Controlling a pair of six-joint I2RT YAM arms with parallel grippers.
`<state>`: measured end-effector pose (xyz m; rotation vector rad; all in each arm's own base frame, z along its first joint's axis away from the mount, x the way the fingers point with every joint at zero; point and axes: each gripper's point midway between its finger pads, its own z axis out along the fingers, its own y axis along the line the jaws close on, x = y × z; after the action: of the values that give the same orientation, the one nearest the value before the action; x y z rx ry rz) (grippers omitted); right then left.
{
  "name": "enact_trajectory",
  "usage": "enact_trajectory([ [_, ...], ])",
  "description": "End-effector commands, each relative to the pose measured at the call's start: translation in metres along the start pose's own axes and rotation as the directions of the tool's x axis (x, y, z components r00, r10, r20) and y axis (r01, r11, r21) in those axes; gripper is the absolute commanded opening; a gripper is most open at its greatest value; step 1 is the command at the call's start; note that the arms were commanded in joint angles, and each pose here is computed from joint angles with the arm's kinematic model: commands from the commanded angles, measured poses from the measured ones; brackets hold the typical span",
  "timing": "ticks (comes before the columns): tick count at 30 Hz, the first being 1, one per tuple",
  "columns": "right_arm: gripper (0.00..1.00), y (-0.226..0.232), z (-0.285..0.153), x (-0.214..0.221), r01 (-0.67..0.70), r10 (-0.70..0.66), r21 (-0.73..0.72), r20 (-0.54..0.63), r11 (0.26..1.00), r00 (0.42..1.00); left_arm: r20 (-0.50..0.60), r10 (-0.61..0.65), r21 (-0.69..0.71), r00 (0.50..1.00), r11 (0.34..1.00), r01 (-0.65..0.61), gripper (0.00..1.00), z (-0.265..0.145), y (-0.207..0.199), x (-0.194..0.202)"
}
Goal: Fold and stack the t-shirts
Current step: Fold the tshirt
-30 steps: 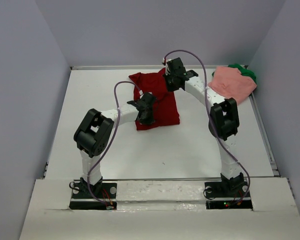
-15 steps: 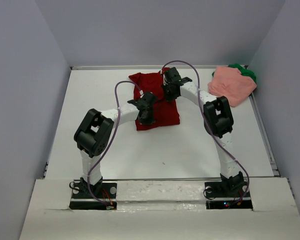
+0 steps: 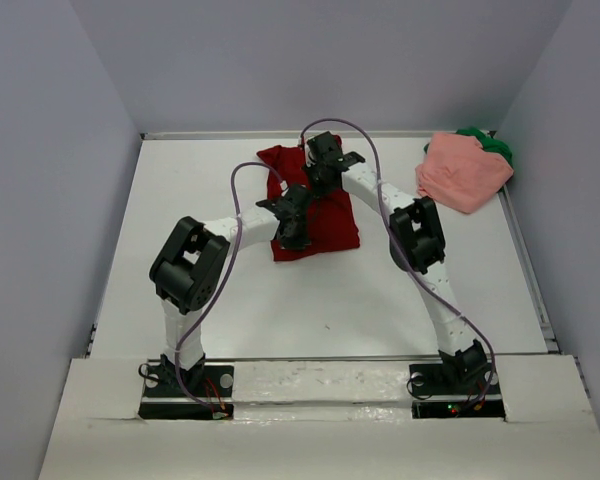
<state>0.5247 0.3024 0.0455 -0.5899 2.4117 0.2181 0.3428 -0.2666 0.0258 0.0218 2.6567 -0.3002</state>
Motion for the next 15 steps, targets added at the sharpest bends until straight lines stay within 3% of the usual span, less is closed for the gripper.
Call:
enact_trajectory([
  [1,0.00,0.015,-0.023,-0.048,0.049,-0.046,-0.024,0.118,0.999,0.992,-0.039,0.020,0.002,0.999,1.000,-0.019,0.00,0.008,-0.001,0.010],
  [9,0.00,-0.003,-0.036,-0.074,0.079,-0.091,0.078,0.169,0.994,0.981,-0.054,0.024,0.009,0.998,1.000,-0.024,0.00,0.012,-0.002,0.016],
  [15,0.00,-0.017,-0.047,-0.048,0.048,-0.065,0.150,0.107,0.988,0.992,-0.040,0.024,0.005,0.999,1.000,-0.024,0.00,0.007,-0.001,0.013],
])
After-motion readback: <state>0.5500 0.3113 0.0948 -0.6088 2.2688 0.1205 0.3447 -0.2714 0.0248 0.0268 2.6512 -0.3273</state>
